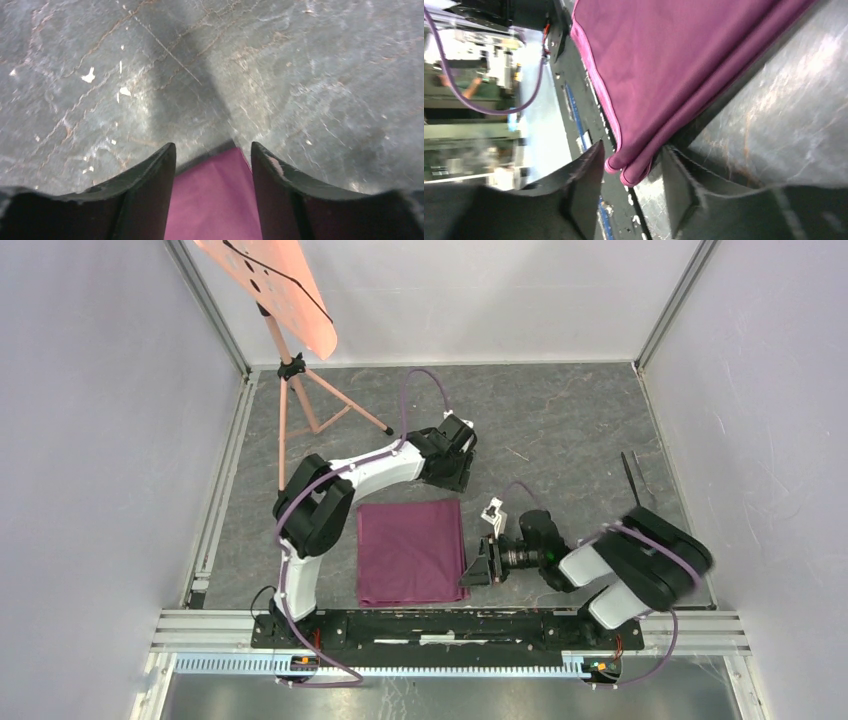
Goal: Fold the napkin into a case and place the utensils inside
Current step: Turn over the upper triangle folded napkin at the center of the board.
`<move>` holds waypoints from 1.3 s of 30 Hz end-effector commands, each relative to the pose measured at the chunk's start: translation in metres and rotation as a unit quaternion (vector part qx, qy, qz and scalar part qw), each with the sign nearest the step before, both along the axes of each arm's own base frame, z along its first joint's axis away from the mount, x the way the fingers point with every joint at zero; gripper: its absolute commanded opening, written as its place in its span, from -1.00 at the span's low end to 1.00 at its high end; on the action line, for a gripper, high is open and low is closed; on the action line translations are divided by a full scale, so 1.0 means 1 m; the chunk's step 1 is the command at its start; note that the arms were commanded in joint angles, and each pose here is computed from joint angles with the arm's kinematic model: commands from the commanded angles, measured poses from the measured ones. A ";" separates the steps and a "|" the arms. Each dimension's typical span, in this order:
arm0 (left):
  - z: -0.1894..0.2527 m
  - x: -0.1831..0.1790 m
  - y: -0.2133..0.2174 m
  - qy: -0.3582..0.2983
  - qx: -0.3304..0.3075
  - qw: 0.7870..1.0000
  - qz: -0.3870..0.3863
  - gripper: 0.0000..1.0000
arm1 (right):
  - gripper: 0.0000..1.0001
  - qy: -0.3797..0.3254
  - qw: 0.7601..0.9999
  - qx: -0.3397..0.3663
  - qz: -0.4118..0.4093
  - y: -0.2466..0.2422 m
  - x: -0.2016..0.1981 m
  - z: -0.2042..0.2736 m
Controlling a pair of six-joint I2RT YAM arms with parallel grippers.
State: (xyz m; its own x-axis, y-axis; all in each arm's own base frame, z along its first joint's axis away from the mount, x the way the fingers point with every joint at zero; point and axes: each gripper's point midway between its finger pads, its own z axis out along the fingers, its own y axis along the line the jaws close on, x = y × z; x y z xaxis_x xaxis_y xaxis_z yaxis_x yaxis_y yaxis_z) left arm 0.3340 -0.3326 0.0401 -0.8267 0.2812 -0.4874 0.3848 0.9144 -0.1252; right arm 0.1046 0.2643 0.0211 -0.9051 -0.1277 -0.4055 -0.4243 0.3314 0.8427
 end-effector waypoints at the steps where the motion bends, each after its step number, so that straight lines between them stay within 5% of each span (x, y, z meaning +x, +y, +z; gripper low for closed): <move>1: 0.075 -0.005 0.004 -0.063 -0.050 0.997 -0.009 0.33 | 0.15 -0.051 0.982 -0.181 -0.012 -0.044 0.012 -0.043; 6: 0.090 -0.055 0.045 -0.047 -0.066 0.997 0.001 0.58 | 0.27 -0.083 0.972 -0.217 -0.016 -0.052 0.023 -0.038; 17: 0.088 -0.139 0.101 -0.020 -0.152 0.987 0.044 0.66 | 0.31 -0.081 0.953 -0.285 -0.058 -0.026 0.009 -0.032; 29: 0.109 -0.140 0.120 -0.064 -0.154 0.985 0.052 0.67 | -0.16 -0.108 0.913 -0.391 -0.044 -0.057 0.005 -0.050; 33: 0.103 -0.132 0.120 -0.063 -0.161 0.981 0.084 0.71 | -0.60 -0.124 0.890 -0.435 -0.066 -0.084 0.026 -0.058; 39: 0.083 -0.112 0.114 -0.033 -0.213 0.965 0.149 0.74 | -0.58 -0.188 0.836 -0.502 -0.122 -0.115 0.087 -0.038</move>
State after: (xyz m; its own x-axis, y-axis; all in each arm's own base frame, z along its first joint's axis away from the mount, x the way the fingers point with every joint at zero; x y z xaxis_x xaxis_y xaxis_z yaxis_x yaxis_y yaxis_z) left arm 0.2038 -0.2105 0.1281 -0.7968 -0.0423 -0.6028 0.2444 0.8898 -0.3855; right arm 0.1860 0.2317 0.0137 -0.7717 -0.2310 -0.5925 -0.4602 0.8459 0.2696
